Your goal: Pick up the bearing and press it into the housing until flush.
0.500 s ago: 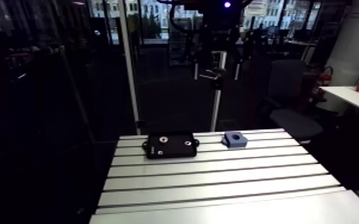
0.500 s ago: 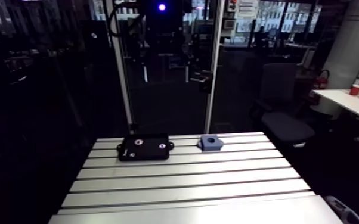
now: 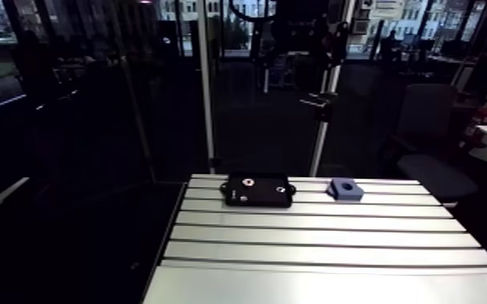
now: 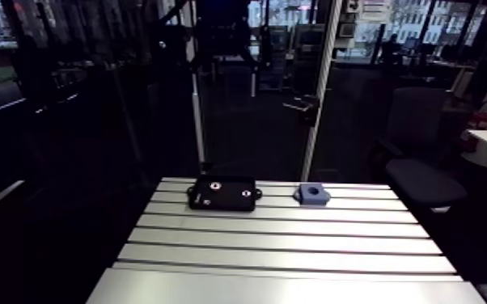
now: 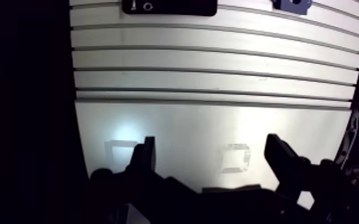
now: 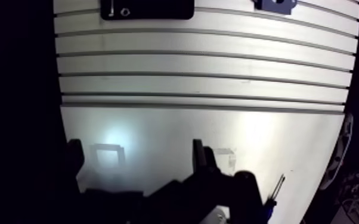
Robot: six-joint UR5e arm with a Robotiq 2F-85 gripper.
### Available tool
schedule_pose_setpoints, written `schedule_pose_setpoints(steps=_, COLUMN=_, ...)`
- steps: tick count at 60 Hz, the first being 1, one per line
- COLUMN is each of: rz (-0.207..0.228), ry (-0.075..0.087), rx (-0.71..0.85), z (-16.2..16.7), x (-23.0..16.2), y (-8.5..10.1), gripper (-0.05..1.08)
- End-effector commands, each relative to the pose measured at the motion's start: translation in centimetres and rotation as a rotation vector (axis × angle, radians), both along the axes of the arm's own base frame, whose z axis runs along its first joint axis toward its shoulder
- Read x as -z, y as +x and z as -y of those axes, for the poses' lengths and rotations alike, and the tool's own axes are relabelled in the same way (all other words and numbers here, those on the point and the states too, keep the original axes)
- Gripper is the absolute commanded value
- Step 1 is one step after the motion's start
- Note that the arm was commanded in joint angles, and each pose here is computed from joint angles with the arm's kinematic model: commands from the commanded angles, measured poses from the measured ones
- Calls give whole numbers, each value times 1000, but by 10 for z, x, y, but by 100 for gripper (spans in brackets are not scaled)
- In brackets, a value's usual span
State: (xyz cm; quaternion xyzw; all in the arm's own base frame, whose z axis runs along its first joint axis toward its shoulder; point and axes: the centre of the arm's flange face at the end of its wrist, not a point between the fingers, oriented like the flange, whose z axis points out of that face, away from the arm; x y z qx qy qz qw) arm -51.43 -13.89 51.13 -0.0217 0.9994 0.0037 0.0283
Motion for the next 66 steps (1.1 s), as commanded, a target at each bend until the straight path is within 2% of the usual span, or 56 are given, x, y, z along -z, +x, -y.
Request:
schedule_pose_setpoints(steps=1, rz=-7, ry=0, rx=-11, z=5, x=-1, y=-2, gripper=0)
schedule_pose_setpoints(steps=10, rz=-18, ry=-1, rx=-14, z=8, x=7, y=-14, gripper=0)
schedule_pose_setpoints(steps=13, rz=-36, ry=-3, rx=-14, z=8, x=11, y=-24, gripper=0)
schedule_pose_setpoints(steps=17, rz=-85, ry=-11, rx=-14, z=13, x=22, y=-51, gripper=0)
schedule_pose_setpoints(steps=24, rz=-72, ry=-12, rx=-21, z=26, x=41, y=-72, gripper=0)
schedule_pose_setpoints(steps=26, rz=-60, ry=-6, rx=-12, z=33, x=54, y=-84, gripper=0)
schedule_pose_setpoints(steps=31, rz=-55, ry=-2, rx=1, z=40, x=64, y=-95, gripper=0)
schedule_pose_setpoints(steps=32, rz=-51, ry=4, rx=4, z=43, x=69, y=-102, gripper=0)
schedule_pose_setpoints(steps=39, rz=-32, ry=7, rx=-13, z=62, x=93, y=-120, gripper=0)
schedule_pose_setpoints(steps=50, rz=-46, ry=7, rx=-8, z=65, x=117, y=-134, gripper=0)
schedule_pose_setpoints(steps=60, rz=-19, ry=5, rx=-10, z=67, x=158, y=-144, gripper=0)
schedule_pose_setpoints(steps=66, rz=-27, ry=3, rx=-10, z=68, x=180, y=-149, gripper=0)
